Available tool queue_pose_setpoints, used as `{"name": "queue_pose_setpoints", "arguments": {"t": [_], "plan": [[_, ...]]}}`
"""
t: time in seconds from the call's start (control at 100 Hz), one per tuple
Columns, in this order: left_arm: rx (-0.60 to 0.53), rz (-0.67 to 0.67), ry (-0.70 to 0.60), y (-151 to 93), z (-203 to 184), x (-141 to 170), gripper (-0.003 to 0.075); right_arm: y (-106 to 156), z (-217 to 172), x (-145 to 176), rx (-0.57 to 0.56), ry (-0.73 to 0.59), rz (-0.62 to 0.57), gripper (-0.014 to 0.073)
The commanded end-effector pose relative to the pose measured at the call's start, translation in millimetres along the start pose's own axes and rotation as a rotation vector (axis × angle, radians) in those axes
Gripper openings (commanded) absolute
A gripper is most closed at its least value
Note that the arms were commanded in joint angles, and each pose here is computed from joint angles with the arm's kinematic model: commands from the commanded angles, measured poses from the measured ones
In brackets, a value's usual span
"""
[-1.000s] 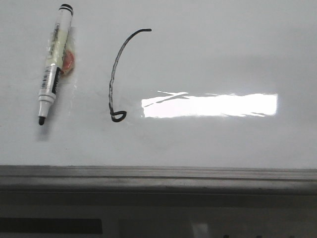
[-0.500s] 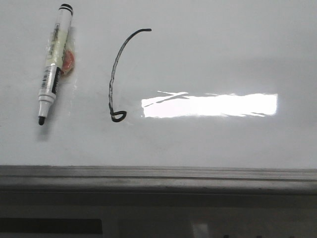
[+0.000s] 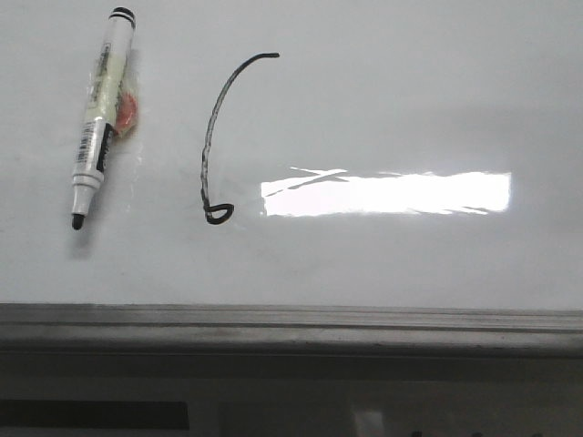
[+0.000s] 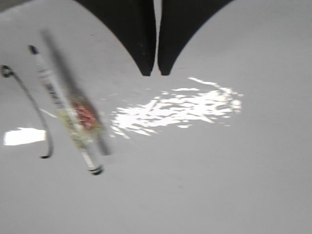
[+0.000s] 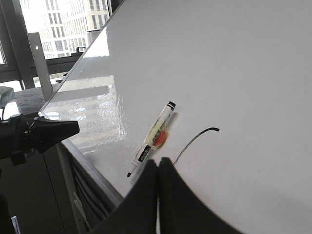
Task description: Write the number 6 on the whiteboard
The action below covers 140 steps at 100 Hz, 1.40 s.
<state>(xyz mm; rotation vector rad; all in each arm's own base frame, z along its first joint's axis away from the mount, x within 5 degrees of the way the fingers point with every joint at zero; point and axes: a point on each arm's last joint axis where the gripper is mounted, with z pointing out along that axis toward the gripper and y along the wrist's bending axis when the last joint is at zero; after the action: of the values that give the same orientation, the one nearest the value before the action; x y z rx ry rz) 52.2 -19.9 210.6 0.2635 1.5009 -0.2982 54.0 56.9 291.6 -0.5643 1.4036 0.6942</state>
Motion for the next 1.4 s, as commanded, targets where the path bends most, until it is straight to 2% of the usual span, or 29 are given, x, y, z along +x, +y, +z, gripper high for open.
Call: {"name": "queue_pose_setpoints", "arguments": {"t": [0.0, 0.07, 0.26, 1.05, 1.19, 1.39], "plan": [[-0.121, 0.017, -0.082, 6.9, -1.5, -6.6, -0.002, -0.2, -0.4, -15.2, 0.006, -0.102, -0.013, -0.0064], [-0.19, 0.024, -0.067, 10.7, -2.8, 2.3, -0.002, -0.2, -0.4, -15.2, 0.006, -0.102, -0.013, -0.0064], [-0.248, -0.008, 0.214, 12.3, -5.1, 27.1, -0.002, -0.2, -0.3, -15.0, 0.005, -0.1, -0.013, -0.0064], [-0.256, -0.006, 0.212, 12.8, -5.1, 26.9, -0.002, -1.4, -0.2, -13.0, 0.02, -0.09, -0.017, -0.0064], [-0.256, -0.006, 0.212, 12.8, -5.1, 26.9, -0.002, -10.7, -0.3, -9.0, 0.137, -0.084, -0.033, -0.0064], [-0.256, -0.006, 0.212, 12.8, -5.1, 26.9, -0.002, -40.0, -8.7, 10.4, 0.502, -0.043, -0.069, -0.0064]]}}
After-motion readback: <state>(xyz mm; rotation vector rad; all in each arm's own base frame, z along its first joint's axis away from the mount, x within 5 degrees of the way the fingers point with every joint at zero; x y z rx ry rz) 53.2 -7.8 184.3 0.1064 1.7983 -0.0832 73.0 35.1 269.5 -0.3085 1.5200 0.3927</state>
